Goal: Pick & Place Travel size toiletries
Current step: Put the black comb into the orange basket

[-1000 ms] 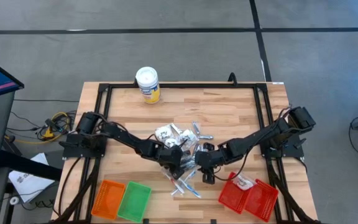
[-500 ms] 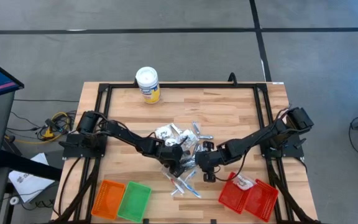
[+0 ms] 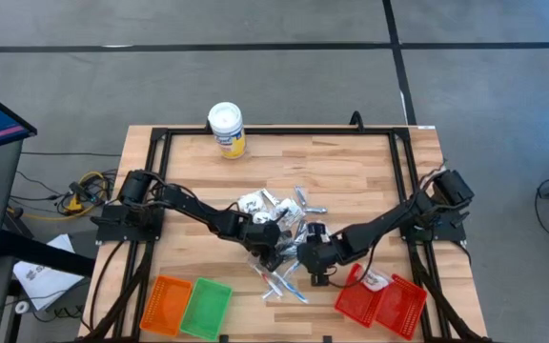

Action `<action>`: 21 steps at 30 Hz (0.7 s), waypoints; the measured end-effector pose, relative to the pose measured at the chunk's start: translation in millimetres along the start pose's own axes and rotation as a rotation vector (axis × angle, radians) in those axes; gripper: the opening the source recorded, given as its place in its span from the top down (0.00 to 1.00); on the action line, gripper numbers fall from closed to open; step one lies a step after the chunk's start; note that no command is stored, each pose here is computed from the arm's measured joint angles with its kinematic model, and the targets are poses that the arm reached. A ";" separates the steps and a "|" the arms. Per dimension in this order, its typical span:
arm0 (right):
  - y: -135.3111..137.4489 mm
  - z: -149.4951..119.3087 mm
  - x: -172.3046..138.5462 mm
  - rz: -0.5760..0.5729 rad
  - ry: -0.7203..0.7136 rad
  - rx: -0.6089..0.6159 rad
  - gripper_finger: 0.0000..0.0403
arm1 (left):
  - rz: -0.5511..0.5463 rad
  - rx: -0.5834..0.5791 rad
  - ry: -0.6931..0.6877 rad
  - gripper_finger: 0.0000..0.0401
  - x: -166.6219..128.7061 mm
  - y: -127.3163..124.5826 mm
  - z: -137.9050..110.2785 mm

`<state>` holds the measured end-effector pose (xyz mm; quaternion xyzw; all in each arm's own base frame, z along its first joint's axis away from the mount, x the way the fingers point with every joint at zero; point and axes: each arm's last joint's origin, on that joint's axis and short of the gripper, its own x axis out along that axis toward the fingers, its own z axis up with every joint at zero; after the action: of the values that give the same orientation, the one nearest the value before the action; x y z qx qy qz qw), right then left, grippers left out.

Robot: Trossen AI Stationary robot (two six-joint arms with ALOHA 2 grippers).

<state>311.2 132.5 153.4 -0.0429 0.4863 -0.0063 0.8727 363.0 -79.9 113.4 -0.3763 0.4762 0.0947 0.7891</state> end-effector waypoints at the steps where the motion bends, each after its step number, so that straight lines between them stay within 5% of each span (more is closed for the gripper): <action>1: 0.0 1.1 -0.5 -0.005 -0.007 0.001 0.45 | -0.001 0.000 0.001 1.00 0.0 0.0 0.0; 8: -7.1 -2.8 0.3 -0.076 0.037 -0.073 0.27 | -0.004 0.000 0.004 1.00 0.1 0.0 -0.1; 21: -21.1 -2.5 13.6 -0.090 0.075 -0.145 0.27 | -0.022 0.004 0.030 1.00 0.5 -0.4 -1.1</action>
<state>316.9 110.6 142.3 -0.1275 0.5154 -0.0120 0.8474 362.7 -81.0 112.9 -0.3814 0.4842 0.0795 0.7834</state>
